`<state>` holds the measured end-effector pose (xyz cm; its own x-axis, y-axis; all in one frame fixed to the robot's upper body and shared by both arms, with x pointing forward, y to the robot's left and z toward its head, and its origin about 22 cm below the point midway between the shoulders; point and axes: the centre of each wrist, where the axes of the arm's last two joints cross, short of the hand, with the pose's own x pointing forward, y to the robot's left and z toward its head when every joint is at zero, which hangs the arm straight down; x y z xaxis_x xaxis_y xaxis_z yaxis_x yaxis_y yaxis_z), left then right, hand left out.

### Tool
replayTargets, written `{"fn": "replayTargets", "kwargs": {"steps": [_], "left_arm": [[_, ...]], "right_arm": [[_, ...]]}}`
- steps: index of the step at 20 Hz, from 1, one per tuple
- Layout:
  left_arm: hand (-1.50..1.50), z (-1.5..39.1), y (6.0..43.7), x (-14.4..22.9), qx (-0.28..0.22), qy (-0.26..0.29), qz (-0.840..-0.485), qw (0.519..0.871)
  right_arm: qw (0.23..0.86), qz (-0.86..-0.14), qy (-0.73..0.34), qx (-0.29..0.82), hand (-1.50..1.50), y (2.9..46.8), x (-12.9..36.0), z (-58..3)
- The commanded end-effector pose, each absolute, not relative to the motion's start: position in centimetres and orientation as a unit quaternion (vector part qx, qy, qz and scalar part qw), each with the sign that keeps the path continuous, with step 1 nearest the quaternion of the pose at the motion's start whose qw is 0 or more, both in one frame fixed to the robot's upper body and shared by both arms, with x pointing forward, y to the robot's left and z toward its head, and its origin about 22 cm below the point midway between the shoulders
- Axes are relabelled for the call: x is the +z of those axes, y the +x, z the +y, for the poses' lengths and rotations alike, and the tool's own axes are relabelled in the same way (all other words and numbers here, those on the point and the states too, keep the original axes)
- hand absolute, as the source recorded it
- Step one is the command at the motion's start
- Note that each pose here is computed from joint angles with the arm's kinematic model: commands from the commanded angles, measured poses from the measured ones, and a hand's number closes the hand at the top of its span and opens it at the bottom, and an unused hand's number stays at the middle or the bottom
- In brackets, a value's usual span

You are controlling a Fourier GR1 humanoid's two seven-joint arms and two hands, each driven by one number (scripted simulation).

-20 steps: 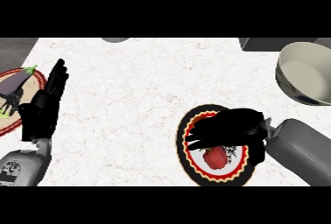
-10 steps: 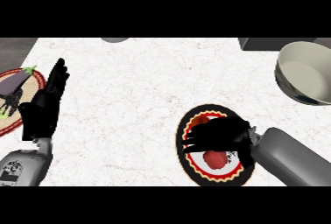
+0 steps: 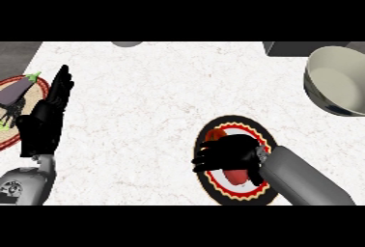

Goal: Pick the bell pepper from the plate and place it in the bowl

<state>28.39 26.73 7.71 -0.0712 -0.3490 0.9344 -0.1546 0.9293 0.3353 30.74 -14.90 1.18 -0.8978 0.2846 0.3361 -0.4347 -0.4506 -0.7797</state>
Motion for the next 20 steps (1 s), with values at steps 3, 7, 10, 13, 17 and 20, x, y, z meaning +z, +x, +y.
{"fn": "replayTargets", "kwargs": {"steps": [3,7,10,13,17,20], "left_arm": [[0.00,25.4,29.9,9.3,-0.076,0.167,-0.730,0.658],[0.00,26.5,28.1,8.7,-0.071,0.169,-0.726,0.663],[0.00,26.7,28.3,8.4,-0.081,0.175,-0.727,0.659],[0.00,26.7,29.9,8.4,-0.069,0.166,-0.728,0.662],[0.00,27.5,28.8,8.1,-0.064,0.191,-0.724,0.660],[0.00,27.8,28.4,7.7,-0.052,0.196,-0.717,0.667]], "right_arm": [[0.167,-0.460,0.089,0.867,1.50,31.9,0.1,-15.6],[0.140,-0.496,0.091,0.852,1.50,30.1,-0.6,-15.5],[0.150,-0.494,0.105,0.850,1.50,30.9,-2.3,-15.1],[0.153,-0.517,0.120,0.834,1.50,31.8,-1.3,-15.7],[0.354,-0.528,0.016,0.772,1.50,30.3,-3.1,-15.5],[0.507,-0.521,-0.054,0.684,1.50,29.4,-5.0,-17.4]]}}
